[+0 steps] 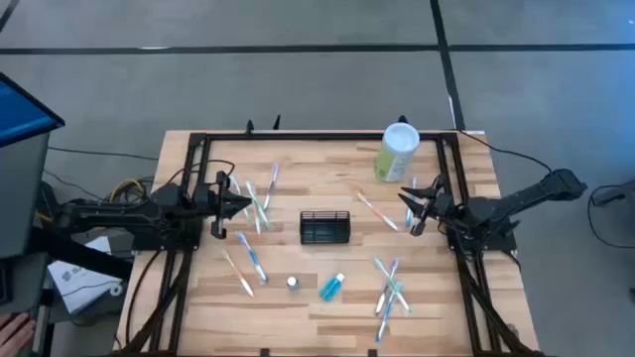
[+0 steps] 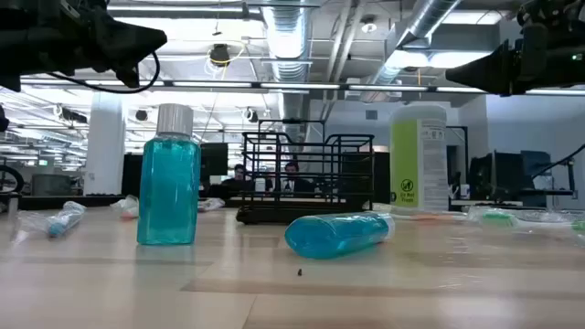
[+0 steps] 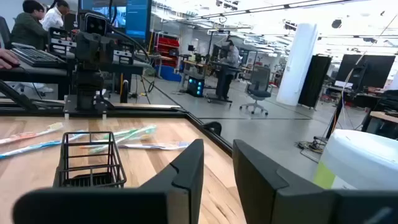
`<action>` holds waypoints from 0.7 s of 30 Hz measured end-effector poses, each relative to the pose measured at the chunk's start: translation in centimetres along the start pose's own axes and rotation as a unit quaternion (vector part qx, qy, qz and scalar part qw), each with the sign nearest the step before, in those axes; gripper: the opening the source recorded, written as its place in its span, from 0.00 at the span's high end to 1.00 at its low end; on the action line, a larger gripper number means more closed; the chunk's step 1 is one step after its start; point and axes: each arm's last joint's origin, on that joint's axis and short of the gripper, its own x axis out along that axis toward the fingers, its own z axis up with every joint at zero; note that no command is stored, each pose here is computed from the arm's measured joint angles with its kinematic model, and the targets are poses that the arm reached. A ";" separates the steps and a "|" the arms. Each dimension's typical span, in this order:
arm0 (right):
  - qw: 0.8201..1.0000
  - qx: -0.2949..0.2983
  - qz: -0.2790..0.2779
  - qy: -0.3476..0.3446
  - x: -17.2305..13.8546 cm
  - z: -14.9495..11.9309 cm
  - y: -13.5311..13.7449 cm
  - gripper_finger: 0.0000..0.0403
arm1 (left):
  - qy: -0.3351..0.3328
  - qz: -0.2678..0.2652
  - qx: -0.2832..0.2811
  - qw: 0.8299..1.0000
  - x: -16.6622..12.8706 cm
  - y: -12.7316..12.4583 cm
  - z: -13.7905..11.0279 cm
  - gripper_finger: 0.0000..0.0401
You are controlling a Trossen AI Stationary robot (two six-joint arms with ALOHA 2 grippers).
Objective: Pick & Place toothbrushing station
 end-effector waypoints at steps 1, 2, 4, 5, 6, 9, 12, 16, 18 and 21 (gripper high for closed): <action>1.000 0.000 0.000 0.000 0.0 0.0 0.0 0.81 | 0.000 0.000 0.000 1.000 0.0 0.0 0.0 0.95; 1.000 0.000 0.000 0.000 0.0 0.0 0.0 0.81 | 0.000 0.000 0.000 1.000 0.0 0.0 0.0 0.95; 1.000 0.000 0.000 0.000 0.0 0.0 0.0 0.81 | -0.002 0.000 0.000 1.000 0.0 0.0 0.0 0.95; 1.000 0.000 0.000 0.000 0.0 0.0 0.0 0.81 | -0.003 0.000 0.000 1.000 0.0 0.0 0.1 0.95; 1.000 0.000 0.000 0.000 0.0 0.0 0.0 0.81 | -0.004 0.000 0.000 1.000 0.0 0.0 0.1 0.95; 1.000 0.004 -0.001 -0.003 0.0 0.1 0.0 0.81 | -0.004 0.000 -0.001 1.000 0.0 0.0 0.1 0.95; 1.000 0.008 -0.002 -0.008 0.0 0.2 -0.1 0.81 | -0.004 0.003 -0.001 1.000 0.0 0.0 0.1 0.95; 1.000 0.013 -0.003 -0.012 0.0 0.3 -0.1 0.81 | -0.006 0.002 -0.001 1.000 0.0 0.0 0.1 0.95; 1.000 0.013 -0.002 -0.012 0.0 0.3 -0.1 0.81 | -0.006 0.002 -0.001 1.000 0.0 0.0 0.1 0.95; 1.000 0.013 -0.002 -0.012 0.0 0.3 -0.1 0.81 | -0.007 0.002 -0.001 1.000 0.0 0.0 0.1 0.95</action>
